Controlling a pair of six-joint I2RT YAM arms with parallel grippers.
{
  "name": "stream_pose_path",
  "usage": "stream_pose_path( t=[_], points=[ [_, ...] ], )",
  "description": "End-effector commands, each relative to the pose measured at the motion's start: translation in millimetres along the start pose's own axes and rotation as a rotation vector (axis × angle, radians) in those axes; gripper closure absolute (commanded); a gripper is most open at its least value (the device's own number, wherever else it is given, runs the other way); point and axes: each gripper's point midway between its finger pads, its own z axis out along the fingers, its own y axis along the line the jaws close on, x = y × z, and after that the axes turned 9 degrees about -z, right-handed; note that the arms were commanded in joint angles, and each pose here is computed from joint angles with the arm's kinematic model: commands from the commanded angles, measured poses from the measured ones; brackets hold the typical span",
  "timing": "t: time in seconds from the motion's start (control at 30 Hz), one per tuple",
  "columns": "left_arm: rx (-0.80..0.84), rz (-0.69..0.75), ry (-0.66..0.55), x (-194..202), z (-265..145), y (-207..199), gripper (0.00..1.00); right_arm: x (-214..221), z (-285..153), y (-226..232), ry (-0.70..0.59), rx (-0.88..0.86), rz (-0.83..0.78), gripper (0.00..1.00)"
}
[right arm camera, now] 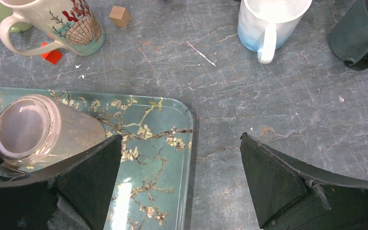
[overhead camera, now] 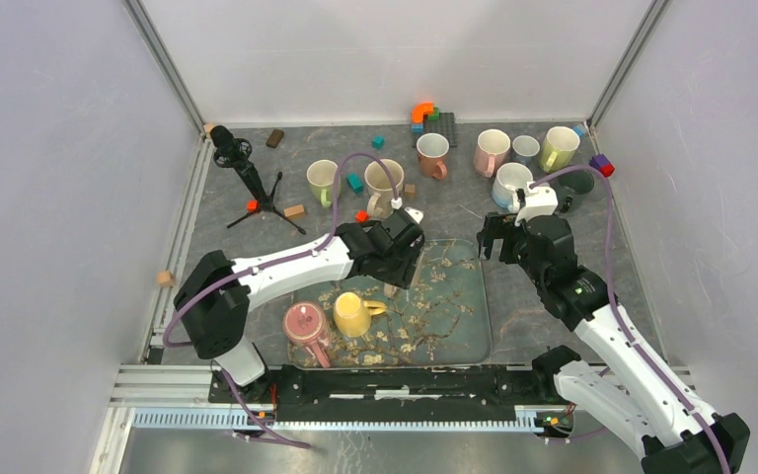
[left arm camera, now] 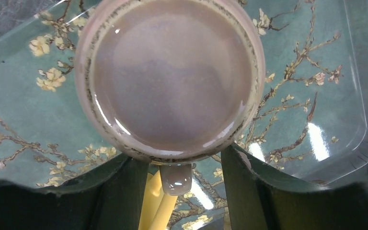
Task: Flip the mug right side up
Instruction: Turn over the cup on the tray.
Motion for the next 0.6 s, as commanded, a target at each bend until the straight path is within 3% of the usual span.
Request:
stream_pose_path(
  t=[0.0, 0.57],
  points=[
    [0.003, 0.082, 0.030, -3.0, -0.3, -6.7, 0.39, -8.8, -0.5, 2.9, -0.043, -0.011, 0.024, 0.02],
    [-0.056, 0.092, 0.029, -8.8, 9.1, -2.2, 0.57, -4.2, 0.2, 4.2, -0.038, -0.017, 0.030, 0.02]
  ],
)
